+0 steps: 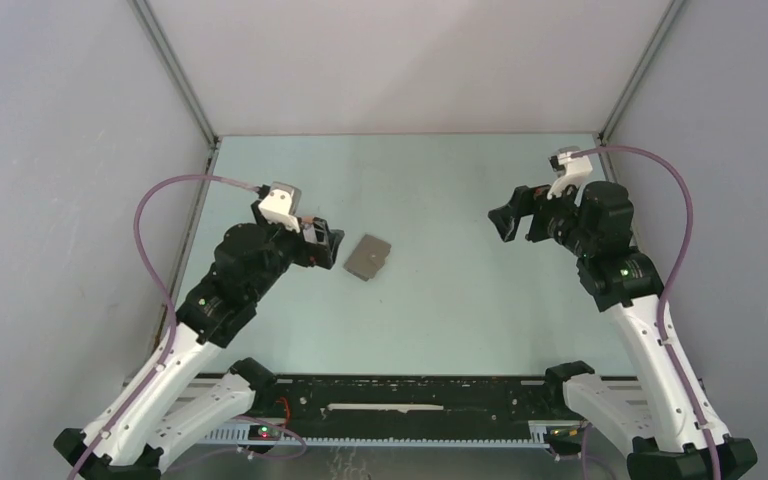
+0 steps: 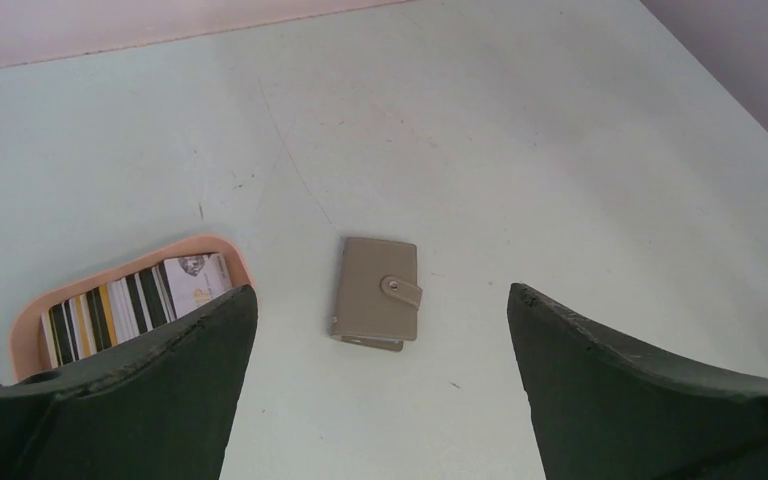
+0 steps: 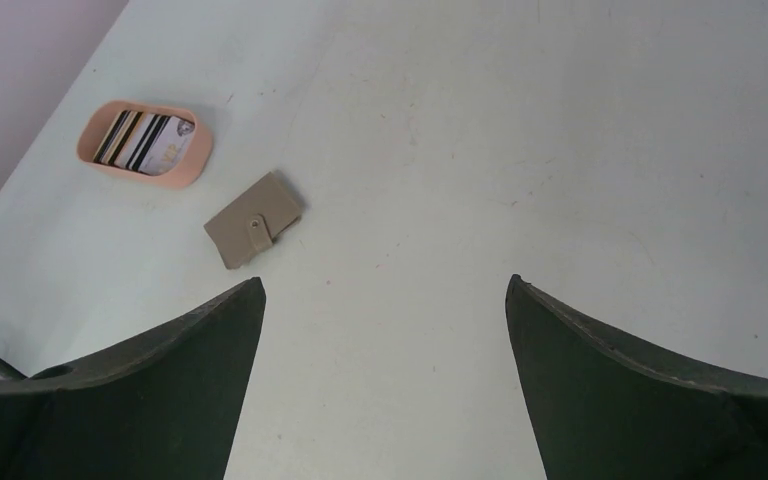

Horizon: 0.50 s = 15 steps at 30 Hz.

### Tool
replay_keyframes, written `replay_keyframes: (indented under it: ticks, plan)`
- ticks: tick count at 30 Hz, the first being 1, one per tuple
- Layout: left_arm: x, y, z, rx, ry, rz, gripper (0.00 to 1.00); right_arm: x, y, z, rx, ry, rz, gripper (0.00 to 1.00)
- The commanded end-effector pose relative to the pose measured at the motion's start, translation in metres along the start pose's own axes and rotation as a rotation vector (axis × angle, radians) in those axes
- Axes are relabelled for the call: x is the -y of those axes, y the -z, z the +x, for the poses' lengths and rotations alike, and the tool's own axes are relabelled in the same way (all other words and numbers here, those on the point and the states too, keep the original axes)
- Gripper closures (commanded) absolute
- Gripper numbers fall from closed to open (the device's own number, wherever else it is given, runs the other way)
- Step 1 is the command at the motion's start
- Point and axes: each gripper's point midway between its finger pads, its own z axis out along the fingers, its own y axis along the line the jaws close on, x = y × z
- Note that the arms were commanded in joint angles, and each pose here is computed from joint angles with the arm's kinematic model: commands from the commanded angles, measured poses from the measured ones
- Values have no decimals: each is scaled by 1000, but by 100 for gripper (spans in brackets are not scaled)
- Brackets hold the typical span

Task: Put the credit cards into the card holder
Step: Move the card holder to the center of the board.

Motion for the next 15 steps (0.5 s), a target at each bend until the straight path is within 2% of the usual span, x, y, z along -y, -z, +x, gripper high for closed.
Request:
replay_keyframes:
  ticks: [1,12,14,15]
  plan:
    - [7,-4,2,9,12,42,0,-5,4,-10,41,18,-42,0]
    - [13,-9,8,-9,15,73,0,-3,-3,3,47,80,-76,0]
    - [23,-11,6,-3,72,116,0,-5,-6,12,36,123,-101,0]
    - [36,-13,5,-3,155,171,0,-9,-7,17,28,162,-132,0]
